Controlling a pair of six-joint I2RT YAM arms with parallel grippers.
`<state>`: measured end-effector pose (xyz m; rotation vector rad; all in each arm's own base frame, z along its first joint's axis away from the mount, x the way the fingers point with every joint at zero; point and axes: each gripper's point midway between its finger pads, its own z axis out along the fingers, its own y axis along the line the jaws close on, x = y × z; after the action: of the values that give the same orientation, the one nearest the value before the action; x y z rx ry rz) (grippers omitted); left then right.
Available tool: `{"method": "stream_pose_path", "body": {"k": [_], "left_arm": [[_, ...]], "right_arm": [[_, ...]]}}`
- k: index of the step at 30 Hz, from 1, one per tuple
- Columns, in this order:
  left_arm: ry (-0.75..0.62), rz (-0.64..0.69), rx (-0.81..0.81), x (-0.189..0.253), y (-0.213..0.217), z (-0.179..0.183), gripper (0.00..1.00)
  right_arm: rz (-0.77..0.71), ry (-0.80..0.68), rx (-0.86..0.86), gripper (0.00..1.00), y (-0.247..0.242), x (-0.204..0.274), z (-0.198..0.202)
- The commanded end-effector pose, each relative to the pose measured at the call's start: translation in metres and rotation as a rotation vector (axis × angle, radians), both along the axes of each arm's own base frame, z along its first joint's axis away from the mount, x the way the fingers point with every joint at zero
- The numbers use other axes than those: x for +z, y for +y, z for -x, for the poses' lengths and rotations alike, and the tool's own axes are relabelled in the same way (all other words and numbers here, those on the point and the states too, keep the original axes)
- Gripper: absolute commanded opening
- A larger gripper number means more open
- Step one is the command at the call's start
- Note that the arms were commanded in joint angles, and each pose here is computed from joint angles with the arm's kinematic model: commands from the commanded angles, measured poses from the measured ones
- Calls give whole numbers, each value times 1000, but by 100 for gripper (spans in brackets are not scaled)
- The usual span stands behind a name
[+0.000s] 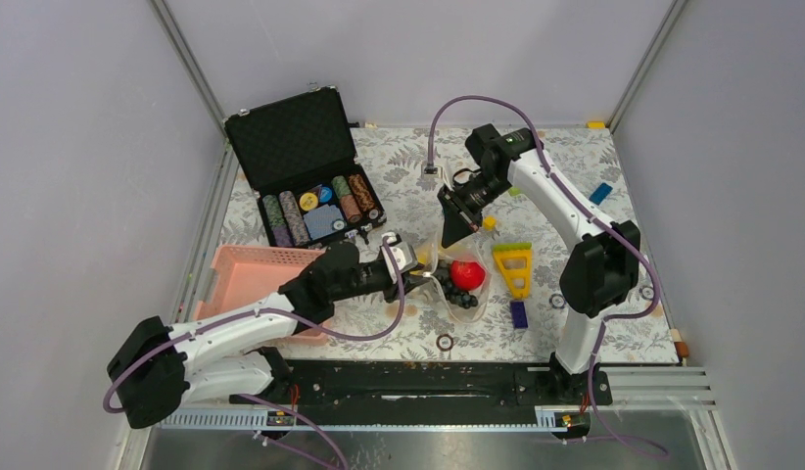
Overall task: Place the food in the zip-top bag and seal the zipper
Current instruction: Zip the zipper food storage bag at the center of the board.
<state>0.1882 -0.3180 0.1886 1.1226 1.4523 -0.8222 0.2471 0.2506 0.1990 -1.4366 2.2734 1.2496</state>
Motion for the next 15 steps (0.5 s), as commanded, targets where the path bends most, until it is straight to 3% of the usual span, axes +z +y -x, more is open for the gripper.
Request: {"method": "stream_pose_path", "body": {"k": [1, 3, 4, 5, 11, 15], "left_arm": [[-50, 56, -95, 15, -11, 7, 28], [-55, 62, -115, 16, -13, 9, 18], [-57, 67, -119, 17, -13, 10, 5], [-55, 70, -118, 18, -13, 10, 0], [-24, 113, -57, 32, -5, 8, 0], [74, 150, 3, 50, 0, 9, 0]], "right_arm": [[-6, 11, -13, 0, 2, 9, -2], [8, 14, -19, 1, 1, 6, -3], [15, 17, -23, 2, 0, 5, -4], [21, 16, -25, 4, 0, 4, -4], [70, -30, -43, 8, -9, 6, -8], [60, -116, -57, 30, -13, 26, -8]]}}
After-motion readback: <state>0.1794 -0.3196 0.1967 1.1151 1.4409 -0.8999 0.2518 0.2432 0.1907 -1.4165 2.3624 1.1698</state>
